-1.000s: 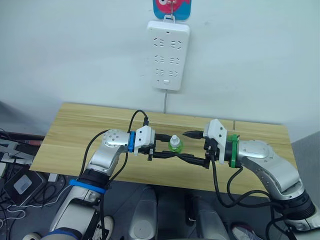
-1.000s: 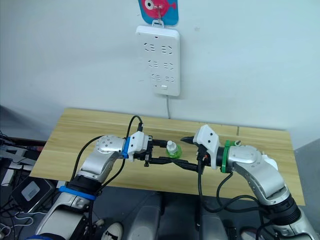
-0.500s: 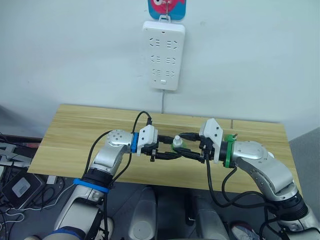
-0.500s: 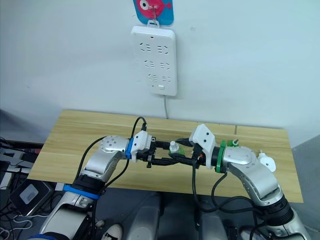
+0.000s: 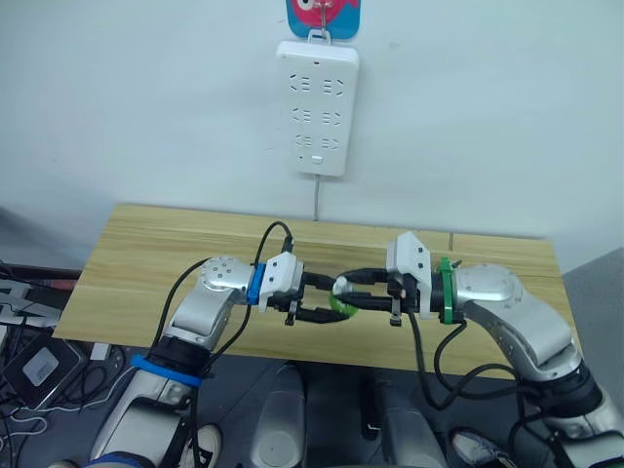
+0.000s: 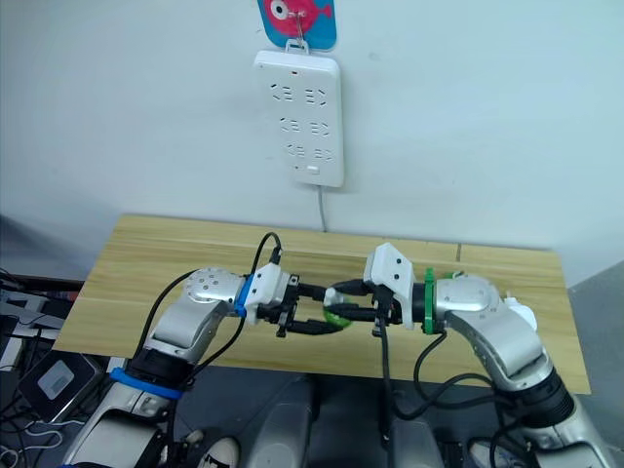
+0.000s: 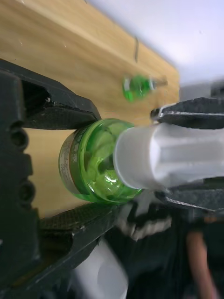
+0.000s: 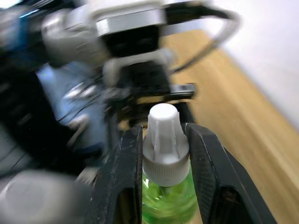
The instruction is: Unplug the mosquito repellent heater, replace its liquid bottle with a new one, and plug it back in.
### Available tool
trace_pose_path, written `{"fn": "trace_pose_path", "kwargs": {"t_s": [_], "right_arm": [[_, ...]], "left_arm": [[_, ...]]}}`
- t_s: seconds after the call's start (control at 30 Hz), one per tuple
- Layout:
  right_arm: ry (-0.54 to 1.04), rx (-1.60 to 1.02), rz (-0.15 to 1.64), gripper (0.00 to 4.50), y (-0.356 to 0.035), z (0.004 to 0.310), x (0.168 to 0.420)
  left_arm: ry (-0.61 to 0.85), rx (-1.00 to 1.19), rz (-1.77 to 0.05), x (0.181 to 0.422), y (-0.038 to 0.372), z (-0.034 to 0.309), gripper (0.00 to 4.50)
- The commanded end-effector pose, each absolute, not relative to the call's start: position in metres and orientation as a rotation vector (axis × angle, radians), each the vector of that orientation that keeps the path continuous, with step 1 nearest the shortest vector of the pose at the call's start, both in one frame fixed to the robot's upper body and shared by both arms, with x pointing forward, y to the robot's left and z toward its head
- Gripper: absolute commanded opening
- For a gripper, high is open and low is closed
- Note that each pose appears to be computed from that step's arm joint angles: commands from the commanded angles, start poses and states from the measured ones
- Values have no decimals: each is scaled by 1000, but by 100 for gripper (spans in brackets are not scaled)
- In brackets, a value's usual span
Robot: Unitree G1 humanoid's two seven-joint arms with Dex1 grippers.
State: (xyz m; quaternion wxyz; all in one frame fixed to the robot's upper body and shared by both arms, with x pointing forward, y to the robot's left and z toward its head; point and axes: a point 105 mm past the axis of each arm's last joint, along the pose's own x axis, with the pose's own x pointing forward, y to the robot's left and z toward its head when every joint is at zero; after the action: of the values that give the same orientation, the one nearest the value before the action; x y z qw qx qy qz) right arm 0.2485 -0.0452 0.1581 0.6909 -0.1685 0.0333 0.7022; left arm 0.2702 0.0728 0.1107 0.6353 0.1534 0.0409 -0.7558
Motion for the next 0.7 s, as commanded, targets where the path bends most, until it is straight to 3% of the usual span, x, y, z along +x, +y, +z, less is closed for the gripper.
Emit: {"fn": "trace_pose_path", "kwargs": {"t_s": [0.03, 0.23, 0.43, 0.57, 0.7], "right_arm": [[51, -422, 1910, 101, -42, 165, 224], [21, -483, 1929, 101, -42, 170, 243], [109, -482, 1795, 311, -79, 170, 247], [174, -444, 1571, 447, -104, 158, 244], [146, -376, 1312, 447, -104, 151, 251]], "left_arm": [[98, 394, -1918, 241, 69, 105, 220], [115, 416, -1951, 237, 73, 103, 220], [85, 407, -1819, 256, 76, 106, 220], [72, 372, -1707, 267, 80, 106, 220], [36, 331, -1549, 285, 79, 109, 220]]}}
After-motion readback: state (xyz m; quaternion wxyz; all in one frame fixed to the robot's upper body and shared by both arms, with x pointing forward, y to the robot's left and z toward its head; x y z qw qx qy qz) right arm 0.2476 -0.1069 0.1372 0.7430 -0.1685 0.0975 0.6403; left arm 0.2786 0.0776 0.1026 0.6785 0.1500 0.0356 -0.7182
